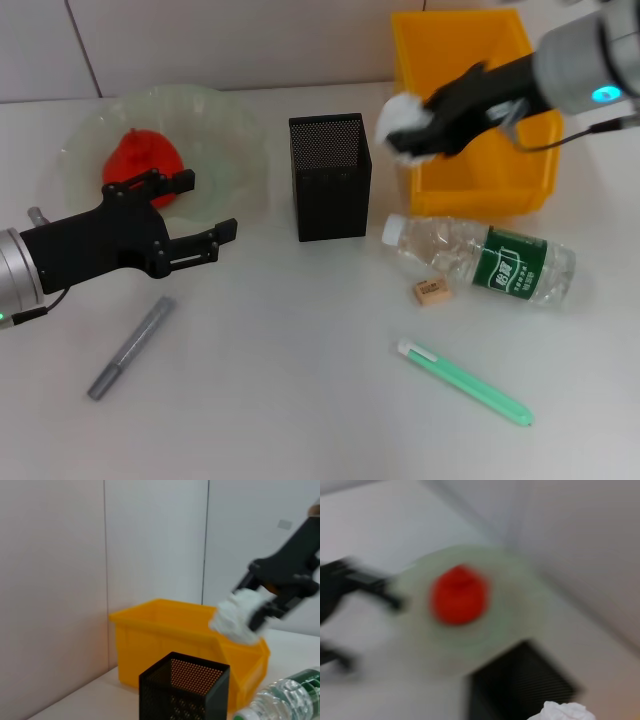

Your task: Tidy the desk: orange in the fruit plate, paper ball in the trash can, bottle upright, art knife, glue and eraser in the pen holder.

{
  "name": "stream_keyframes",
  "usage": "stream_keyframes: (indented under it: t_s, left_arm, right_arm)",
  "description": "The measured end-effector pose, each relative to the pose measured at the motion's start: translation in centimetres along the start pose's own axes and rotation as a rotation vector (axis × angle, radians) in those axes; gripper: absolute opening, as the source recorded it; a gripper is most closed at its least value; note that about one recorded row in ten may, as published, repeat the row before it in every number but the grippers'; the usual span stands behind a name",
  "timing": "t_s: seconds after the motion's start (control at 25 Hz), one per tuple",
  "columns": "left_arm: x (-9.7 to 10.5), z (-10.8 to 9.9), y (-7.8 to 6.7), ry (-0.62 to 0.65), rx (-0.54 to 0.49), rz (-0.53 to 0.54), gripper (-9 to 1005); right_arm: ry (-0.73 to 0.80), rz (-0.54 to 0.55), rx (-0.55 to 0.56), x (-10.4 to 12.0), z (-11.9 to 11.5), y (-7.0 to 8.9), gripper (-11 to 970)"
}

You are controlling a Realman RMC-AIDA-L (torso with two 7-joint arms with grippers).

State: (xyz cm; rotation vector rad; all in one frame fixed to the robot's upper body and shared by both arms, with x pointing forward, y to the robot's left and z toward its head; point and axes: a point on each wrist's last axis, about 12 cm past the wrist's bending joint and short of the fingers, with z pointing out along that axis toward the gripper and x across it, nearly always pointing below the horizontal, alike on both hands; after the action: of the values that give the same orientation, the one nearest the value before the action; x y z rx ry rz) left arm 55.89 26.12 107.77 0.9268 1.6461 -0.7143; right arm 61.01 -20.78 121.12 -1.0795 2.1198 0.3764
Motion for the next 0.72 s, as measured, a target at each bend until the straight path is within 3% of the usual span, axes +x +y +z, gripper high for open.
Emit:
stream_keyframes:
  t_s: [0.04, 0.08, 0.12, 0.24, 0.72]
  left_arm:
    - [0.0, 0.0, -0.1, -0.005, 0.009, 0.001, 843]
    - [0.0, 0.0, -0.1, -0.005, 0.009, 0.001, 843]
    - [0.0, -0.2, -0.5, -0.016, 0.033, 0.004, 842]
    - [0.0, -0.3, -0.7, -0.020, 0.045, 0.003, 841]
    - [0.7, -0.1, -1.6, 0.016, 0.099, 0.008, 838]
  right_arm:
    - [-0.054, 0.050, 0.092, 1.1, -1.0, -1.7, 432]
    - [-0.054, 0.050, 0.092, 1.1, -1.0, -1.7, 425]
    - [-0.089, 0.080, 0.164, 1.9, -1.4, -3.0, 419]
    - [-0.113, 0.123, 0.235, 3.2, -1.3, -4.5, 417]
    - [-0.088, 0.157, 0.299, 4.6, 2.3, -7.0, 412]
